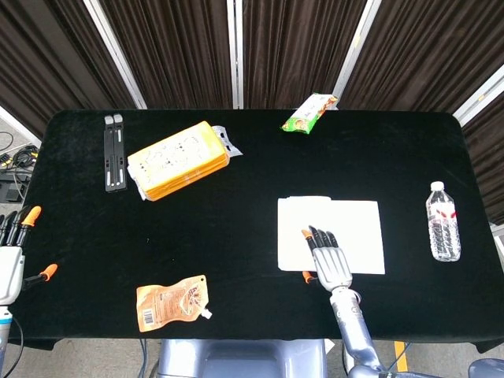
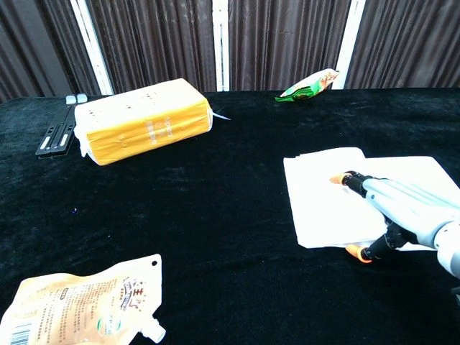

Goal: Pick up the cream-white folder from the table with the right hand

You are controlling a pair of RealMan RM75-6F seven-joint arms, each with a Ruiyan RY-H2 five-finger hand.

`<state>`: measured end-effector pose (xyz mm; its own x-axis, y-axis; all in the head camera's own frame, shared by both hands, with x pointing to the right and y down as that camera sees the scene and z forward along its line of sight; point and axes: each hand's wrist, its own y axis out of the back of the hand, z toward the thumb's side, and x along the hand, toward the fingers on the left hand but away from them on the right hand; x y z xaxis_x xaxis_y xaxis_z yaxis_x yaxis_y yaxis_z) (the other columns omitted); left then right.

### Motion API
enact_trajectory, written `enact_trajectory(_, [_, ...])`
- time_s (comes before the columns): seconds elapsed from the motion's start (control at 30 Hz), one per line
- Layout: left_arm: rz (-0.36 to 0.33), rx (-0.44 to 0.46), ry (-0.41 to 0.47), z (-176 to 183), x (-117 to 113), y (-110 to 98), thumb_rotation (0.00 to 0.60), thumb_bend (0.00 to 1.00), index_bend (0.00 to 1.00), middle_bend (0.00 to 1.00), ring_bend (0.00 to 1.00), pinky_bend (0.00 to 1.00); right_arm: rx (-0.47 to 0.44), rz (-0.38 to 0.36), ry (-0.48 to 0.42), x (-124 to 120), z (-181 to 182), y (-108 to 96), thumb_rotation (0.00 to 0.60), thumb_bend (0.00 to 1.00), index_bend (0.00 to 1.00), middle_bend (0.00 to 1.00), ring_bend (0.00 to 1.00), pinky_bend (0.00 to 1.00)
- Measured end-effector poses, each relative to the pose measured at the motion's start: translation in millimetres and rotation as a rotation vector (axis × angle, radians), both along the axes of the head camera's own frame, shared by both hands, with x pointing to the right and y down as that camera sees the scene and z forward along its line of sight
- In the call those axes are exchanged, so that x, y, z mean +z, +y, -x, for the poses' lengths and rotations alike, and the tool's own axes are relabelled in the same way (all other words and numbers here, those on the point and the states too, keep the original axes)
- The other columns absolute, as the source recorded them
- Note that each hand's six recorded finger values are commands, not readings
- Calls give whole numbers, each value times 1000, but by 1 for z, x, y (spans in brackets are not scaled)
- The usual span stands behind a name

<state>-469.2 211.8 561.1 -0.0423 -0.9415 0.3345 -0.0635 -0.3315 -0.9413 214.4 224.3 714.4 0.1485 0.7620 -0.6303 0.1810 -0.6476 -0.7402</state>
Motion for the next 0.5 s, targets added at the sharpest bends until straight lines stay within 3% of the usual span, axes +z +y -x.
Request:
enact_trajectory(0.27, [4, 0, -1, 0, 1, 0, 600, 112, 0, 0, 0, 0, -10, -11, -4, 2, 3, 2, 600, 203, 0, 0, 0, 0])
enact_trajectory(0.5, [1, -1, -1, 0, 1, 0, 600, 113, 0, 0, 0, 0, 2, -67, -17, 0, 5, -1, 600, 174, 0, 0, 0, 0])
